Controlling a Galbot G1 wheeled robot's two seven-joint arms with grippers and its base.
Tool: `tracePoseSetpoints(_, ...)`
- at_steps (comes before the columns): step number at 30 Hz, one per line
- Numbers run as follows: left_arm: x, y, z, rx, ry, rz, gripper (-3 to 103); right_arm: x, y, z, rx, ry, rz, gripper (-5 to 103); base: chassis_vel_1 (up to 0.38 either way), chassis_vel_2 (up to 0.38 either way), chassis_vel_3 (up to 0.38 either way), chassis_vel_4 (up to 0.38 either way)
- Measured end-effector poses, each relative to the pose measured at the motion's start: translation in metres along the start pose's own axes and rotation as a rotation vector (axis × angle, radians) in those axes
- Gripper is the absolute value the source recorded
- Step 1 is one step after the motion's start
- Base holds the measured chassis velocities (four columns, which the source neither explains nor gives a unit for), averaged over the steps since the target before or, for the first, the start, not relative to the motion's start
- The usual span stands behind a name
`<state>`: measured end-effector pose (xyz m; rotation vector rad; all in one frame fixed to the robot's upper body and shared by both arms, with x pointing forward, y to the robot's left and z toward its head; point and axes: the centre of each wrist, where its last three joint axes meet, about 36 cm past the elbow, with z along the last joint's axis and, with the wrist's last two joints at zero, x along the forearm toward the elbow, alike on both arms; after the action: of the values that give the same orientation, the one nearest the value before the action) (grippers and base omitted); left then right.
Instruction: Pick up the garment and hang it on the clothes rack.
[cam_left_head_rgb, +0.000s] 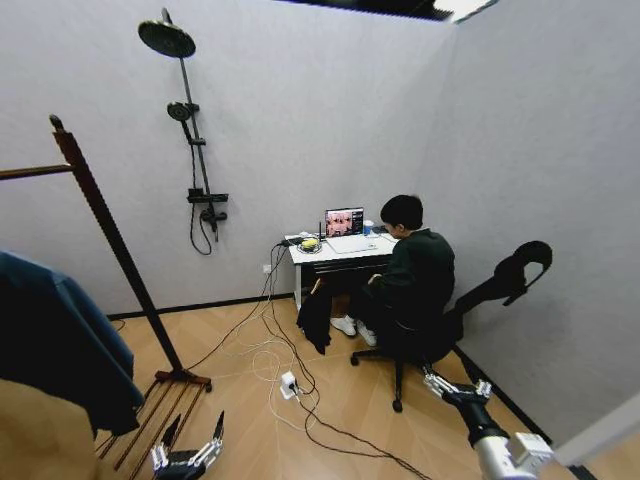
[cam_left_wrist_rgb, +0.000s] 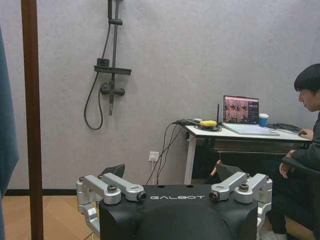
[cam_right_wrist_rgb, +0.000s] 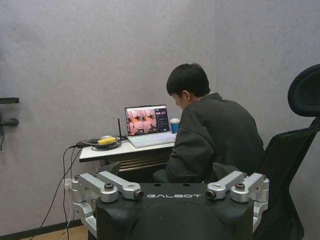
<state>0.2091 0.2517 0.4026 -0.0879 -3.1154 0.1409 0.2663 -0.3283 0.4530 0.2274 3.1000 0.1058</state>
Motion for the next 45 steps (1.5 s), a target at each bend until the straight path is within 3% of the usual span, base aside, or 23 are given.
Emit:
tracePoseSetpoints(27, 0.0, 0.0, 0.0, 0.0, 0.0, 0.0, 100, 0.0, 0.0, 0.0, 0.0, 0.0, 0.0, 100, 0.019, -0.004, 0.0, 0.025)
tracePoseSetpoints(45, 0.0, 0.0001, 0.0, 0.0, 0.0, 0.0, 100, 0.0001, 0.0, 0.0001, 0.0, 0.001, 0.0, 100, 0.218, -0.221, -0.217, 0.215)
